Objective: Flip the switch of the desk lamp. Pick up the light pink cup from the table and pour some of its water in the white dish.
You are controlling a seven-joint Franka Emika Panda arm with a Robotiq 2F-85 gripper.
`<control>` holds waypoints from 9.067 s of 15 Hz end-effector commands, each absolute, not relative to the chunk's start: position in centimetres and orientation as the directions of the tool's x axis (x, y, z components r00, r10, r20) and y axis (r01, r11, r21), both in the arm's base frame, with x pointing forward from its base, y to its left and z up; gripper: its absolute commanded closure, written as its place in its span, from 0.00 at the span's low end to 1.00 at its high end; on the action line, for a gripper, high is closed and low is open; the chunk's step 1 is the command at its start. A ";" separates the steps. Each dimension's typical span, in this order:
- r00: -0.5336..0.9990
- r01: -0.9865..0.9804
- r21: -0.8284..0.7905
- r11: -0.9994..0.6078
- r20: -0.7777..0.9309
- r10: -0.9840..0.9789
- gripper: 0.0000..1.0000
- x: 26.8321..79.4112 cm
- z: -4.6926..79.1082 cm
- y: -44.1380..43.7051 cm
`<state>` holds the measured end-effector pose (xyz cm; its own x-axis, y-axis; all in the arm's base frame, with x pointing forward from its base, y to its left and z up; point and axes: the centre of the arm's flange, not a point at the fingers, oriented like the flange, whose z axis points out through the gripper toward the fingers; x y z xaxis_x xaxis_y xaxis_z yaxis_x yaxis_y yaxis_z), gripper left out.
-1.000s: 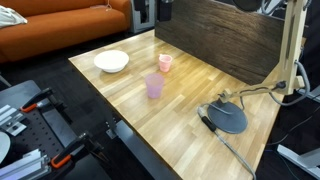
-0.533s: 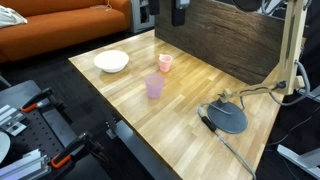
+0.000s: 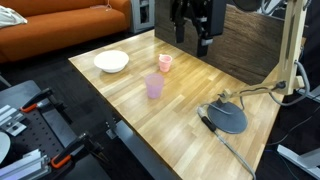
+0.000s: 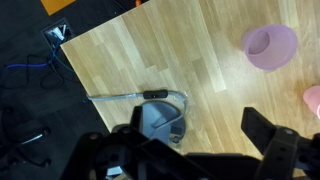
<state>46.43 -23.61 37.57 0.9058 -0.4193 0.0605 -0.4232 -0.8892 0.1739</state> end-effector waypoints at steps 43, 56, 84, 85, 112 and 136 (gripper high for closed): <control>0.790 -0.597 0.177 -0.782 -0.041 -0.612 0.00 50.8 24.7 -33.7; 0.764 -0.624 0.168 -0.763 -0.072 -0.641 0.09 52.5 21.5 -35.4; 0.712 -0.657 0.174 -0.733 -0.176 -0.680 1.00 54.2 13.6 -37.3; 0.710 -0.659 0.173 -0.732 -0.177 -0.681 1.00 54.2 13.6 -37.3; 0.714 -0.662 0.167 -0.730 -0.154 -0.683 1.00 55.8 13.6 -38.7; 0.732 -0.645 0.162 -0.747 -0.151 -0.664 1.00 54.6 14.2 -37.2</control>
